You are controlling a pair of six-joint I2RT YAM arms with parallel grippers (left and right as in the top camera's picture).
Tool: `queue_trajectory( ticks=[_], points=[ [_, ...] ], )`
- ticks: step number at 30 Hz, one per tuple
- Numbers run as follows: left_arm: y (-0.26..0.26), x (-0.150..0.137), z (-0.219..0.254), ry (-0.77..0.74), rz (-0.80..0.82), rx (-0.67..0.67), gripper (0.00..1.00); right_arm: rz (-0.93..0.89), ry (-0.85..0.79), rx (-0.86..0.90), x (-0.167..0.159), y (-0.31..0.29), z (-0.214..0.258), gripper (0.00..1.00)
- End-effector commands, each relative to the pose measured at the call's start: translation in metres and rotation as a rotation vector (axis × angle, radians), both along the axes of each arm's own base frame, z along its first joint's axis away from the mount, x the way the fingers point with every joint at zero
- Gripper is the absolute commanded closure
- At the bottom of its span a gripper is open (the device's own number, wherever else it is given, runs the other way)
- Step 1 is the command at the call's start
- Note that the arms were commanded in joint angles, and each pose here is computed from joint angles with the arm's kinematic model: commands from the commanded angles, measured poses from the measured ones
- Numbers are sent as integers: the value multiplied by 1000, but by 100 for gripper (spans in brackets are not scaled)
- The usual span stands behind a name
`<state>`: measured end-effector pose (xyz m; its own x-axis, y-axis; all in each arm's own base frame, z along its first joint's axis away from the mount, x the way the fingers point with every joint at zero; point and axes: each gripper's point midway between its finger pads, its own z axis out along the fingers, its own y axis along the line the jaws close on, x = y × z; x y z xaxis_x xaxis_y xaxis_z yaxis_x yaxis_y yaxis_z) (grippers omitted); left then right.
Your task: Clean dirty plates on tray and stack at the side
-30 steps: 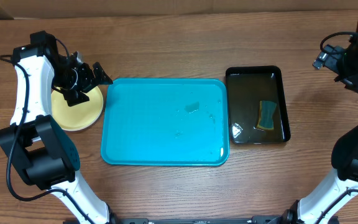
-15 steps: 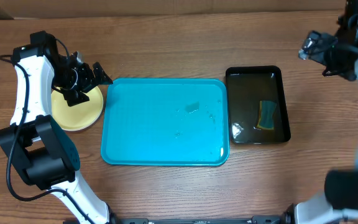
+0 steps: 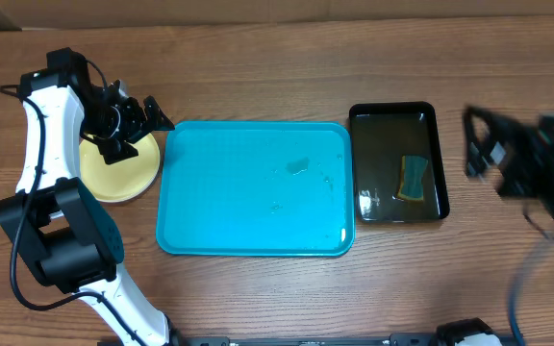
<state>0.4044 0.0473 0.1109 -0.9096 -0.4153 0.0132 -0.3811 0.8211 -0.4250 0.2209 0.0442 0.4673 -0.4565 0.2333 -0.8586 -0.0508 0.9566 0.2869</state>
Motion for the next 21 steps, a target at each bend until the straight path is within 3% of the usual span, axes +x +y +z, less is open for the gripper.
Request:
queue_trajectory(
  ticks=[1,9,13,21],
  points=[
    [-2,-3,-5,15,-8,-2,0,6,-132,23,-44,-8,27,0],
    [-2,-3,-6,16,-7,-1,0,-44,-362,60,-135,-37,52,0],
    [-2,-3,-6,16,-7,-1,0,-65,-445,75,-165,-45,50,0],
    [-2,-3,-6,16,-7,-1,0,-128,-554,53,-172,-49,34,0]
  ],
)
